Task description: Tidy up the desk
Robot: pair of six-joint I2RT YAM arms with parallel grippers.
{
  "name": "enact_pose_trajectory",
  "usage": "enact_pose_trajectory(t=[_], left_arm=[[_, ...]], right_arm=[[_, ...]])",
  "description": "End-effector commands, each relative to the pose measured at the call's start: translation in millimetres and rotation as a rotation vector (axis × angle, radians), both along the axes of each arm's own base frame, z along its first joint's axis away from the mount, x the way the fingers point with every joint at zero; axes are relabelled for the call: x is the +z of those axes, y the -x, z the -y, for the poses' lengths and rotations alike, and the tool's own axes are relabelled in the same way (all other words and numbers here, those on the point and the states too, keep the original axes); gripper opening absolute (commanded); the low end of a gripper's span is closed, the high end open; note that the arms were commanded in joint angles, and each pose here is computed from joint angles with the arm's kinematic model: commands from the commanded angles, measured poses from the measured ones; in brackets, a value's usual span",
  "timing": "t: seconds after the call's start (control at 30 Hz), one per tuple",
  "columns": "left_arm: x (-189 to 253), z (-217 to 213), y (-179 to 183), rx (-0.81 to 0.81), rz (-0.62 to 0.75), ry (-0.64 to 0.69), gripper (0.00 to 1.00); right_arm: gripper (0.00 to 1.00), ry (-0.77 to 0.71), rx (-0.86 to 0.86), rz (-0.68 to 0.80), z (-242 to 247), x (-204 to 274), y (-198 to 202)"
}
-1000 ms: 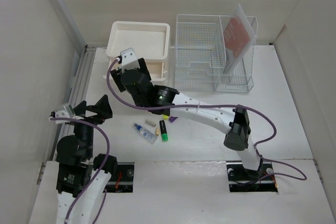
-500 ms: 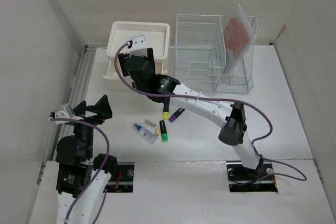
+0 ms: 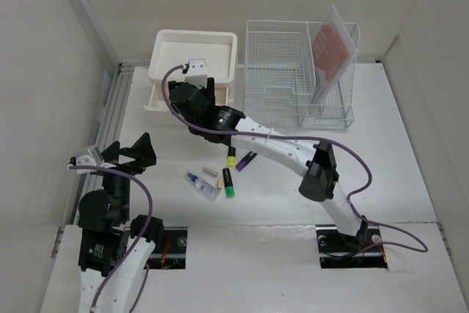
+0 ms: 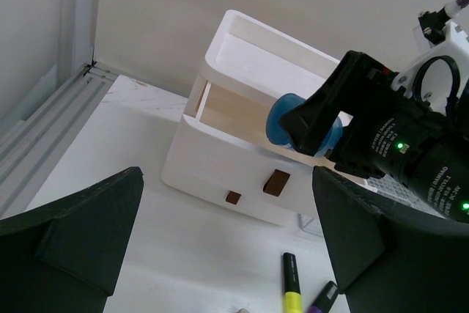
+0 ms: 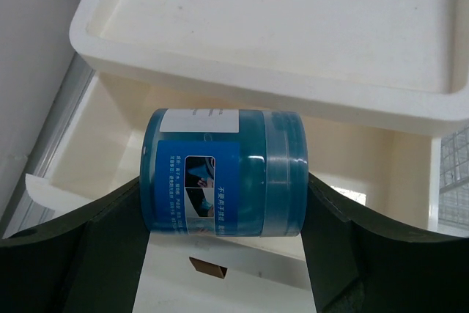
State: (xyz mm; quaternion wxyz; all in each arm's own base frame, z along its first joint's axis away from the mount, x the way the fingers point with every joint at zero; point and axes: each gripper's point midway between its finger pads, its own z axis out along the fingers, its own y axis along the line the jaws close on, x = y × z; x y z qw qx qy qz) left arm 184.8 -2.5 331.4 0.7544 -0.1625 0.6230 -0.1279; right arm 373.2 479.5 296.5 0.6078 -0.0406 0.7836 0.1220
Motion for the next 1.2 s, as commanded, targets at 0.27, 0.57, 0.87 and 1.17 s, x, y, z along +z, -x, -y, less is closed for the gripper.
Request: enact_pose_trajectory(t=[0.27,0.57,0.87,1.17], left_arm=[[10.5,-1.6,3.9,0.004,0.046,0.019,1.00],[10.4,-3.2,3.9,0.013,0.046,0.021,1.00],[10.4,-3.2,3.9,0.013,0.046,0.021,1.00],[10.4,-3.2,3.9,0.013,0.046,0.021,1.00]], right_arm=[[0.00,-0.107,-0.084,0.030,4.9,21.7,-10.9],[0.15,-0.100,-0.075,0.024,4.2,19.7,-10.0],[0.28,-0.085,-0.067,0.013,2.8,11.7,-9.3],[0.62,-0.088,-0.048,0.007,-0.4,10.9,-8.1]])
